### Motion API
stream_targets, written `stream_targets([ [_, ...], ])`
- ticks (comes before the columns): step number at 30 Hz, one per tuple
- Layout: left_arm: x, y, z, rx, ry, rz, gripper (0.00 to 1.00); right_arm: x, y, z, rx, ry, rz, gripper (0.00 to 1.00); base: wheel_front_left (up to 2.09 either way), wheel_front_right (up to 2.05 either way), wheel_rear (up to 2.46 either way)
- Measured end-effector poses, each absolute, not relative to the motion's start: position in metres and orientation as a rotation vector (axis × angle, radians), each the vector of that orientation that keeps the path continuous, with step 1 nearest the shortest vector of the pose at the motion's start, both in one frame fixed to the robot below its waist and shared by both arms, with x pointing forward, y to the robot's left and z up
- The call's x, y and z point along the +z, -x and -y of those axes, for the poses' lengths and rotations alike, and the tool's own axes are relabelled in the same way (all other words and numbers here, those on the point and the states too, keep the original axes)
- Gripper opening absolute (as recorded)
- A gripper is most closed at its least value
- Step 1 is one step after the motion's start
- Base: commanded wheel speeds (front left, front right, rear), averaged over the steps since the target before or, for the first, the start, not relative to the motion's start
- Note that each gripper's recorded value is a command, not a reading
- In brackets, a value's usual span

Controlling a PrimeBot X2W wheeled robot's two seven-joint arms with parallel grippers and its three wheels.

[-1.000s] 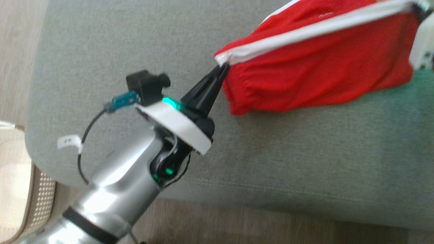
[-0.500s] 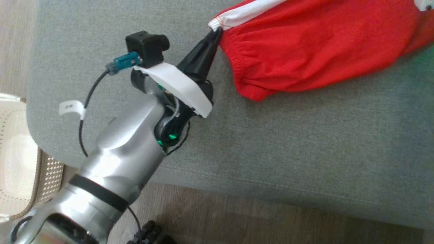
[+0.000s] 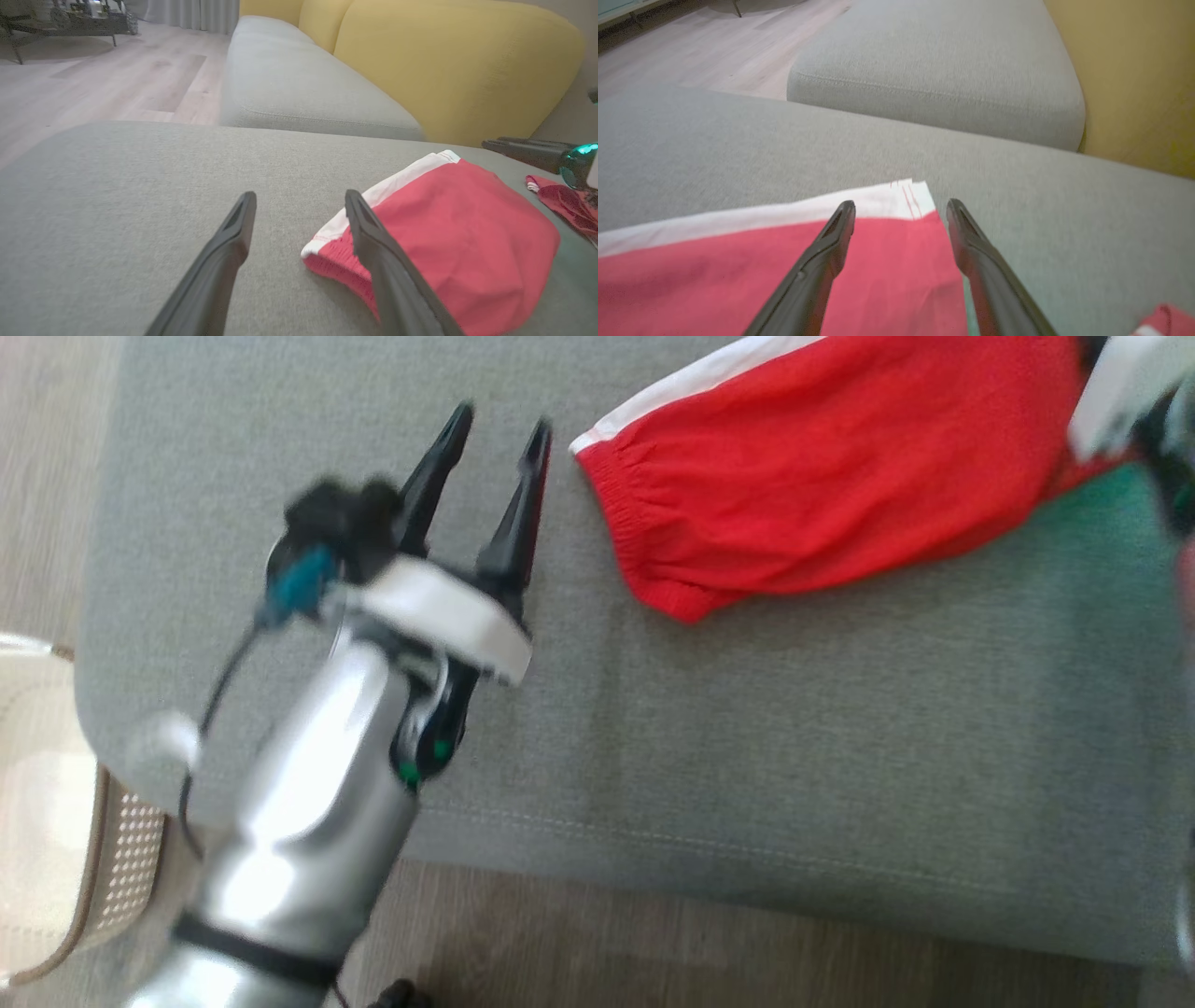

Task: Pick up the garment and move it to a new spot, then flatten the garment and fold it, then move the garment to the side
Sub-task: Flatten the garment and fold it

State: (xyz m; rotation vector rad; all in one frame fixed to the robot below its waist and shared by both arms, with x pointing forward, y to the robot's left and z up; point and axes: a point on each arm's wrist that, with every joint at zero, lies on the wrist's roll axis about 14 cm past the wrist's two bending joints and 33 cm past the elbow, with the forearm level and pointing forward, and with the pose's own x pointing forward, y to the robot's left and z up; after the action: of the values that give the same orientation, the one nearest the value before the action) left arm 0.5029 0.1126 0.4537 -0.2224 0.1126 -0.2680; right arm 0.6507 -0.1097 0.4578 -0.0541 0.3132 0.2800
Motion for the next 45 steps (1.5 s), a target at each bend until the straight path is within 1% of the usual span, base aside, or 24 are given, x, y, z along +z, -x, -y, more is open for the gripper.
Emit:
stream_targets([
  [4, 0.468, -0.479, -0.123, -0.186, 0.152, -0.037, 1.0, 0.433, -0.616, 0.119, 0.262, -0.003, -0.361, 1.0, 0.0, 0.0, 0.0],
  [5, 0.48, -0.459, -0.129, -0.139, 0.117, 0.012, 1.0, 0.427, -0.6, 0.128, 0.236, -0.047, -0.376, 1.0, 0.0, 0.0, 0.0],
  [7, 0.49, -0.446, -0.132, -0.12, 0.085, 0.045, 1.0, 0.428, -0.596, 0.132, 0.223, -0.067, -0.377, 1.0, 0.0, 0.0, 0.0],
  [11, 0.505, -0.423, -0.135, -0.093, 0.014, 0.091, 1.0, 0.433, -0.601, 0.131, 0.22, -0.076, -0.366, 1.0, 0.0, 0.0, 0.0],
  [16, 0.509, -0.407, -0.146, -0.044, -0.024, 0.096, 1.0, 0.424, -0.615, 0.139, 0.187, -0.087, -0.399, 1.0, 0.0, 0.0, 0.0],
  [21, 0.512, -0.4, -0.163, 0.01, -0.04, 0.096, 1.0, 0.415, -0.636, 0.159, 0.136, -0.017, -0.443, 1.0, 0.0, 0.0, 0.0],
  [26, 0.508, -0.397, -0.172, 0.036, -0.048, 0.077, 1.0, 0.383, -0.631, 0.128, 0.182, -0.045, -0.526, 1.0, 0.0, 0.0, 0.0],
  [35, 0.506, -0.4, -0.166, 0.015, -0.04, 0.076, 1.0, 0.374, -0.628, 0.113, 0.205, -0.086, -0.566, 1.0, 0.0, 0.0, 0.0],
  [36, 0.506, -0.4, -0.165, 0.011, -0.038, 0.077, 1.0, 0.373, -0.628, 0.112, 0.207, -0.09, -0.577, 0.91, 0.0, 0.0, 0.0],
  [37, 0.506, -0.401, -0.165, 0.008, -0.038, 0.077, 1.0, 0.373, -0.628, 0.11, 0.209, -0.091, -0.581, 0.47, 0.0, 0.0, 0.0],
  [38, 0.506, -0.401, -0.164, 0.007, -0.037, 0.078, 1.0, 0.372, -0.629, 0.11, 0.21, -0.093, -0.588, 0.14, 0.0, 0.0, 0.0],
  [39, 0.506, -0.402, -0.164, 0.006, -0.037, 0.078, 1.0, 0.373, -0.629, 0.108, 0.212, -0.097, -0.59, 0.0, 0.0, 0.0, 0.0],
  [45, 0.509, -0.403, -0.159, -0.011, -0.028, 0.09, 1.0, 0.38, -0.628, 0.114, 0.194, -0.12, -0.558, 0.0, 0.0, 0.0, 0.0],
])
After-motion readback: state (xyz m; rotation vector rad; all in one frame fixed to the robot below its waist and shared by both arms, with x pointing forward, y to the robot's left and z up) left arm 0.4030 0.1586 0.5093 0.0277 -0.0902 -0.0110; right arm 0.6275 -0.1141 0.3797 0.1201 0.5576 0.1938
